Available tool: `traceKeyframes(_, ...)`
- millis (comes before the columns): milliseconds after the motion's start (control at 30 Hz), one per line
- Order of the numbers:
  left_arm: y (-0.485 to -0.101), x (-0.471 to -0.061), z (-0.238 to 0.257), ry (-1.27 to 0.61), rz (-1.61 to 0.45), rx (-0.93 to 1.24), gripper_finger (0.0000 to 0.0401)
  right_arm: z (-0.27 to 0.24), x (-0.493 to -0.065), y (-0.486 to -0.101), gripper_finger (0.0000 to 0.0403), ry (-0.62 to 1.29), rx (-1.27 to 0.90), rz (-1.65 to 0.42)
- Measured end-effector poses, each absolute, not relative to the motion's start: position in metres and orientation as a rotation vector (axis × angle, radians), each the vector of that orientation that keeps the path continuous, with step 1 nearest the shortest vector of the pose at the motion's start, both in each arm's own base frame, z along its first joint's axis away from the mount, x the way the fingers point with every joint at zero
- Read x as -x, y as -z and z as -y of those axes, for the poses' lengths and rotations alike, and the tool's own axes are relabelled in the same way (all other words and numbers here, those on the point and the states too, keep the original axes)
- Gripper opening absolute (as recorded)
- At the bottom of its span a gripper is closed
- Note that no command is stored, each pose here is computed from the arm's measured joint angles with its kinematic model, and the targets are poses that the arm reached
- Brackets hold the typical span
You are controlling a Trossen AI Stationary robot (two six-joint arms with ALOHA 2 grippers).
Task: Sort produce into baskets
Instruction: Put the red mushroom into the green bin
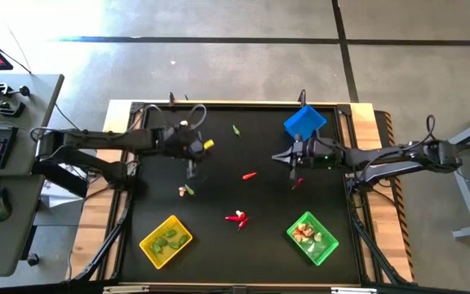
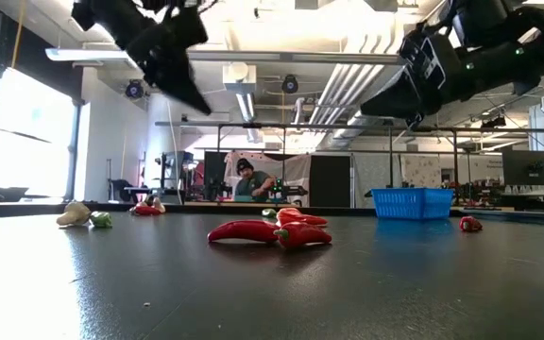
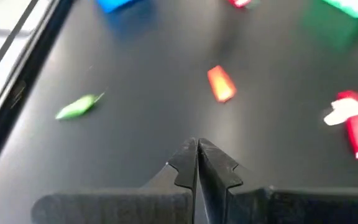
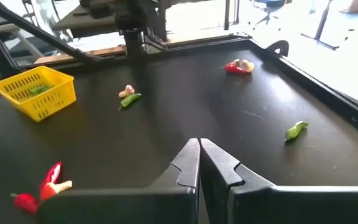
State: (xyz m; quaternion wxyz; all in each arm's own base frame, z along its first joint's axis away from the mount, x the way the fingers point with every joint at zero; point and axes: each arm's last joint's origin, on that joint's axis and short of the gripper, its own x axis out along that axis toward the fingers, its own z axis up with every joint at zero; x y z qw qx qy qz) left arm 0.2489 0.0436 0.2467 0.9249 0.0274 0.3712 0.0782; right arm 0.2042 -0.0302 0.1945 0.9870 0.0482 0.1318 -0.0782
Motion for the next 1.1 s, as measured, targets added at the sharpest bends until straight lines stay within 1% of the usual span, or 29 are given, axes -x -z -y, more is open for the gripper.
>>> traceKeyframes(333,-0.228,-0.206,-0.117,-0.439,-1.059,0.022,0.0000,0.026,-0.205,-0.195,0.0000,0.154,-0.090,-0.260)
traceKeyframes(433,-0.220,-0.199,-0.135,-0.540,-1.122,0.032,0.0002,0.026,-0.205,-0.195,0.0000,0.154,-0.083,-0.261)
traceKeyframes(500,-0.214,-0.196,-0.144,-0.570,-1.163,0.027,0.0008,0.026,-0.205,-0.195,0.0000,0.154,-0.082,-0.261)
traceKeyframes(633,-0.199,-0.194,-0.160,-0.636,-1.245,0.029,0.0030,0.026,-0.205,-0.195,0.0000,0.151,-0.063,-0.263)
traceKeyframes(733,-0.189,-0.194,-0.169,-0.697,-1.287,0.037,0.0056,0.026,-0.205,-0.195,0.0000,0.150,-0.057,-0.263)
traceKeyframes(933,-0.177,-0.198,-0.184,-0.780,-1.253,0.078,0.0110,0.026,-0.205,-0.195,0.0000,0.148,-0.031,-0.265)
traceKeyframes(1100,-0.169,-0.199,-0.190,-0.817,-1.251,0.107,0.0142,0.026,-0.205,-0.194,0.0000,0.149,-0.031,-0.272)
